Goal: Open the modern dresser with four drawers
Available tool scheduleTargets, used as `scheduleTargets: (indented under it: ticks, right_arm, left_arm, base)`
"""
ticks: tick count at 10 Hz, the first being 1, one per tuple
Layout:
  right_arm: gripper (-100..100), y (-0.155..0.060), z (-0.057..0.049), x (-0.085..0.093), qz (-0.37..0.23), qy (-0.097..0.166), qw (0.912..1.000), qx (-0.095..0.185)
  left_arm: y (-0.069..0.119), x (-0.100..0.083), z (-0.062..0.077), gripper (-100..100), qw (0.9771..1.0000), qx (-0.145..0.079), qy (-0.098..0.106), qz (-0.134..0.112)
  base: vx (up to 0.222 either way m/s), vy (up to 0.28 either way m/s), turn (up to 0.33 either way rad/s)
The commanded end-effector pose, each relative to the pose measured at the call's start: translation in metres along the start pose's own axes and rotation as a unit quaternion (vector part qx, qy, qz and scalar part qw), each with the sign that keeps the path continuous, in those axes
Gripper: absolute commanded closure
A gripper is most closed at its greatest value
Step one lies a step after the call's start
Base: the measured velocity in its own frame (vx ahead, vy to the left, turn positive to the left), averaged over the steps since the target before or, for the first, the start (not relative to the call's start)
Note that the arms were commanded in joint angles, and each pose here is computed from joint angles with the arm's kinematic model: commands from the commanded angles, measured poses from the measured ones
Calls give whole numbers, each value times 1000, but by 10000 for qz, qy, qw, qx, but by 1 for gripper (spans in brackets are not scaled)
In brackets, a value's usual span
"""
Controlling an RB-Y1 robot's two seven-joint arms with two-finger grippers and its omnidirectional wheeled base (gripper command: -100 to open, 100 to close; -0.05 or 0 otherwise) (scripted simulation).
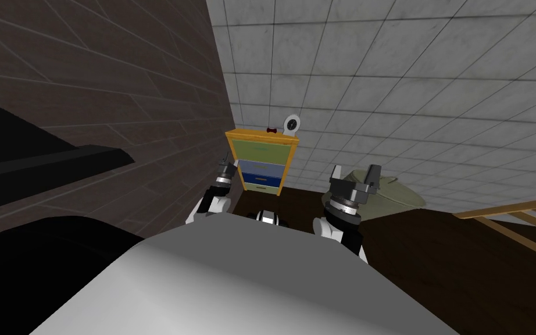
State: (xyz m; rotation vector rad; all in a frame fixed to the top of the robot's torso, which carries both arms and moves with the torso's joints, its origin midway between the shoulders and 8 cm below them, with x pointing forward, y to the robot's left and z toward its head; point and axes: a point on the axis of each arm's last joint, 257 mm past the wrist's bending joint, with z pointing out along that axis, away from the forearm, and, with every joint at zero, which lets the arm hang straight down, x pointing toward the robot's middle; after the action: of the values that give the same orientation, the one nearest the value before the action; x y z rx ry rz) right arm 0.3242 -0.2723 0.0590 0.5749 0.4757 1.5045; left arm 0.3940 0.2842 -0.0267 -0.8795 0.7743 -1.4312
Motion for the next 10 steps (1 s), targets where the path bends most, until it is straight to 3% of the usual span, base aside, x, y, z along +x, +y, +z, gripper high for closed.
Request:
scheduleTargets:
  ticks: [1,6,10]
  right_arm:
    - [0,0,0,0,0,0,10000,0]
    - [0,0,0,0,0,0,10000,0]
    - [0,0,0,0,0,0,10000,0]
  left_arm:
    - [11,-2,3,-100,9998,-213,-45,-31]
    - [32,-6,7,-100,9980,-609,-114,-88]
    - [53,-8,9,-100,9948,-999,-160,-131]
  base:
    - [93,-8,-2]
    - [99,-6,-2]
    - [106,-6,-2]
